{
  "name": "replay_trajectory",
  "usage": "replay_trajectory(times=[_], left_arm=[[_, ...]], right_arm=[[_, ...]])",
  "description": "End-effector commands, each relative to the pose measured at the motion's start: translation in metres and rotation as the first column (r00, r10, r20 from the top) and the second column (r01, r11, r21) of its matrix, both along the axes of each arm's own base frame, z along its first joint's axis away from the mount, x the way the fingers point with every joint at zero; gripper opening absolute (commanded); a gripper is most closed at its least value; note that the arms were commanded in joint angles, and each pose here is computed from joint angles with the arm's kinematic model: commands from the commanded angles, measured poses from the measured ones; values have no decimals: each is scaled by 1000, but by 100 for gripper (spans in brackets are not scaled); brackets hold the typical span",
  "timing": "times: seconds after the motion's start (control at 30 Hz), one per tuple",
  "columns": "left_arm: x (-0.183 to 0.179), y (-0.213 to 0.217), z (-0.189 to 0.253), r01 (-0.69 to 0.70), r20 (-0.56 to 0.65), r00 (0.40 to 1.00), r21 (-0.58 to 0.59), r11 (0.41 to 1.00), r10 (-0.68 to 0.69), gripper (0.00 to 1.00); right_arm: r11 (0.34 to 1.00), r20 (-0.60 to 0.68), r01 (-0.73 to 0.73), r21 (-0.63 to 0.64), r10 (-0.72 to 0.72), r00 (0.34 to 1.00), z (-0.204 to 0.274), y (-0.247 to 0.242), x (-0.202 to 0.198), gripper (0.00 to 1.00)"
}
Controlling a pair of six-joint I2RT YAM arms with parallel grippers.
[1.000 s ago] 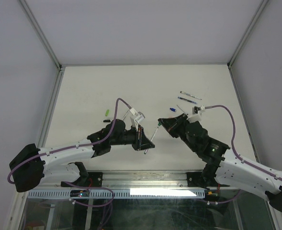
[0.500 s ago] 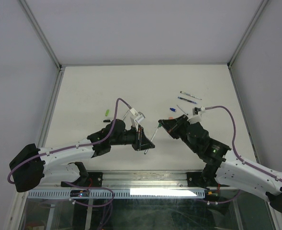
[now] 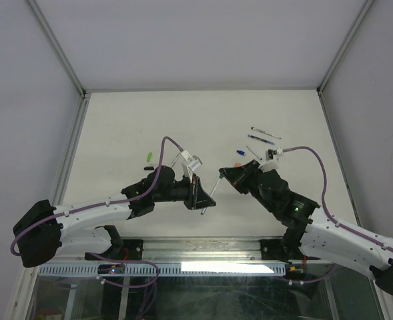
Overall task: Insert the pens into the pen caps
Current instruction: Insert the pen cap onto the pen.
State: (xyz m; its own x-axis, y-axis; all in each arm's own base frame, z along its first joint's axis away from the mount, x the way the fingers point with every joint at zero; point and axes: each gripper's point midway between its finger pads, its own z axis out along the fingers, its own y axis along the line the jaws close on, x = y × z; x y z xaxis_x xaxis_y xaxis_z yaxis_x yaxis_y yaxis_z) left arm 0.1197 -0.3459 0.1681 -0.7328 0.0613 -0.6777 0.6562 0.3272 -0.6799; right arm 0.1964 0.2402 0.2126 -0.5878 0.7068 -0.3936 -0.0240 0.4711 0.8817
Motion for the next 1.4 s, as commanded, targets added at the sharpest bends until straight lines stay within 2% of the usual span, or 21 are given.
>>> replay_trajectory(times=[0.0, 0.37, 0.87, 1.1, 1.37], left_arm=[[0, -8, 35, 23, 72, 997, -100, 995, -16, 0], [2, -9, 35, 10, 68, 998, -98, 995, -3, 0], [32, -19, 56, -136, 36, 989, -133, 982, 142, 0], [42, -23, 75, -160, 71, 982, -156, 975, 173, 0], [49, -20, 106, -166, 172, 964, -195, 967, 201, 0]], right_arm=[[999, 39, -19, 28, 17, 999, 13, 5, 1, 0], [996, 91, -88, -16, 89, 992, 18, 14, -4, 0], [983, 94, -172, -64, 177, 980, 2, 30, -10, 0], [974, 113, -196, -110, 208, 972, -1, 31, -13, 0], [930, 159, -336, -146, 357, 920, 5, 40, -34, 0]])
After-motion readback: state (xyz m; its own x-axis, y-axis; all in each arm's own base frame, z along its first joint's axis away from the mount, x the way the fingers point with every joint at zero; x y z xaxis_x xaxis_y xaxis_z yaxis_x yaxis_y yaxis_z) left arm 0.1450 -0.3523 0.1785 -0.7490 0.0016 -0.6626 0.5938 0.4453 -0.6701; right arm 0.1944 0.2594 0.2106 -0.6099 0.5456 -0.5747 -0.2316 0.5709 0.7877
